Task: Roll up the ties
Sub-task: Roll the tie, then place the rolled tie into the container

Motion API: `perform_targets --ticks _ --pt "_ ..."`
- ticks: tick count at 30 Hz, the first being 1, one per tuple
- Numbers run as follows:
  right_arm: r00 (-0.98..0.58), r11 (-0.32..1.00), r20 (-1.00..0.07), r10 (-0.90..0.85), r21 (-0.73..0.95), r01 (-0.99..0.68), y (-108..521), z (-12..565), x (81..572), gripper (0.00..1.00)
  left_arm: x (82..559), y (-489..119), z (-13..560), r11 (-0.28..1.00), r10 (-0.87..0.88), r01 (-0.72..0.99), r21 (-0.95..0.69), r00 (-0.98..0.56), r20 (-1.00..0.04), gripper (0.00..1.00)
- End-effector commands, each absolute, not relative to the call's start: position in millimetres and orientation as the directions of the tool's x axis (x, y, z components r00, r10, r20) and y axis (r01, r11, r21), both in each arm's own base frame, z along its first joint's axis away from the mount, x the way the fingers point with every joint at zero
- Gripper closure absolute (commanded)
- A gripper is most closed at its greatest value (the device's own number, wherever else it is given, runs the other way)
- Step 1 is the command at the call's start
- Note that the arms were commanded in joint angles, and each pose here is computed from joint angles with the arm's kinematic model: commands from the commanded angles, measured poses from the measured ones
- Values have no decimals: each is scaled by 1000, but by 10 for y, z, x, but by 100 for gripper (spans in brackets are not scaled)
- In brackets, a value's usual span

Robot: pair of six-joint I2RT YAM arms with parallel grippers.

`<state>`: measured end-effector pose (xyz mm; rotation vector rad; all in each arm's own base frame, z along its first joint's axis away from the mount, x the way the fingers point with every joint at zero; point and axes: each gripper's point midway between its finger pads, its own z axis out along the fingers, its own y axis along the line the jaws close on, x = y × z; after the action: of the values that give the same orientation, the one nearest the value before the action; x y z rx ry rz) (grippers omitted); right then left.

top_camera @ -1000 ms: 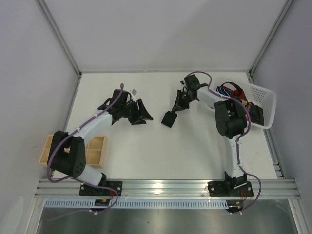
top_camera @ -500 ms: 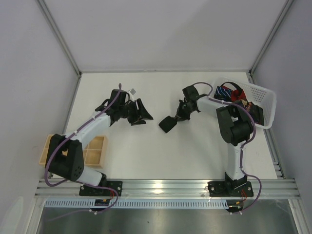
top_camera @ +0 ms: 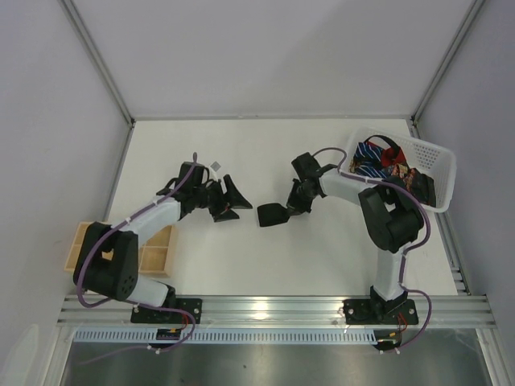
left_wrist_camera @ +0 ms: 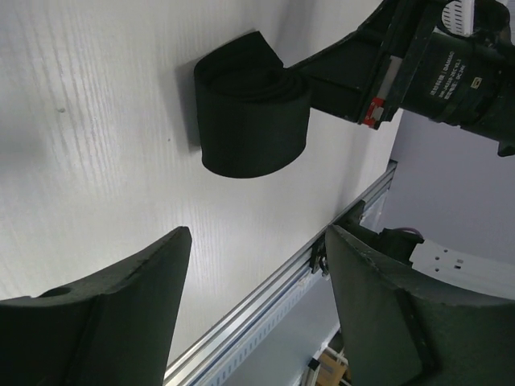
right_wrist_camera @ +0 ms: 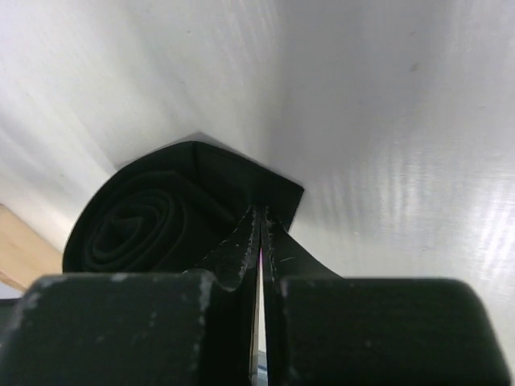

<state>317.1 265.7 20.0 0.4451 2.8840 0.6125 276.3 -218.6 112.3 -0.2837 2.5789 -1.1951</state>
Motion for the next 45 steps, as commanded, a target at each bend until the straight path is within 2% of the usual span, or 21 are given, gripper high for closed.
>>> perform_targets --ticks 1,2,3,4,5,8,11,14,19,21,24,45 --pt "-944 895 -197 264 416 163 2511 550 3333 99 2735 -2294 1186 545 -287 -25 -838 -945 -158 25" --pt "-945 895 -203 257 420 153 2453 585 3363 98 2708 -2320 1179 523 -288 -41 -851 -949 -131 19" --pt "-955 890 -220 198 450 81 2459 670 3363 97 2755 -2357 1231 493 -289 -3 -870 -944 -161 17" --pt "-956 888 -233 178 457 53 2437 720 3383 96 2693 -2357 1152 483 -288 -26 -875 -948 -132 14" --pt "-957 889 -245 156 458 28 2401 771 3394 95 2657 -2382 1135 463 -283 -45 -885 -954 -100 13" --pt "-958 842 -281 61 530 -102 2422 990 3396 90 2647 -2403 1073 449 -265 -25 -893 -958 -106 9" --pt "-959 737 -283 -16 645 -203 2627 1225 3310 86 2682 -2431 1047 436 -250 -2 -900 -961 -119 6" --pt "-968 603 -242 -61 764 -230 2864 1393 3181 86 2712 -2464 939 426 -233 -10 -905 -967 -99 6" --pt "-981 507 -180 -75 840 -193 3083 1422 3108 94 2769 -2500 854 409 -233 -22 -912 -969 -81 7" --pt "-985 501 -157 -78 848 -175 3108 1375 3094 99 2801 -2502 827 411 -237 -28 -911 -968 -78 7" --pt "-988 503 -122 -95 851 -153 3123 1238 3066 100 2832 -2513 799 418 -233 -26 -908 -969 -79 7" --pt "-996 602 -45 -74 794 -81 2933 510 3055 100 2954 -2635 642 405 -185 -15 -914 -981 -66 7"
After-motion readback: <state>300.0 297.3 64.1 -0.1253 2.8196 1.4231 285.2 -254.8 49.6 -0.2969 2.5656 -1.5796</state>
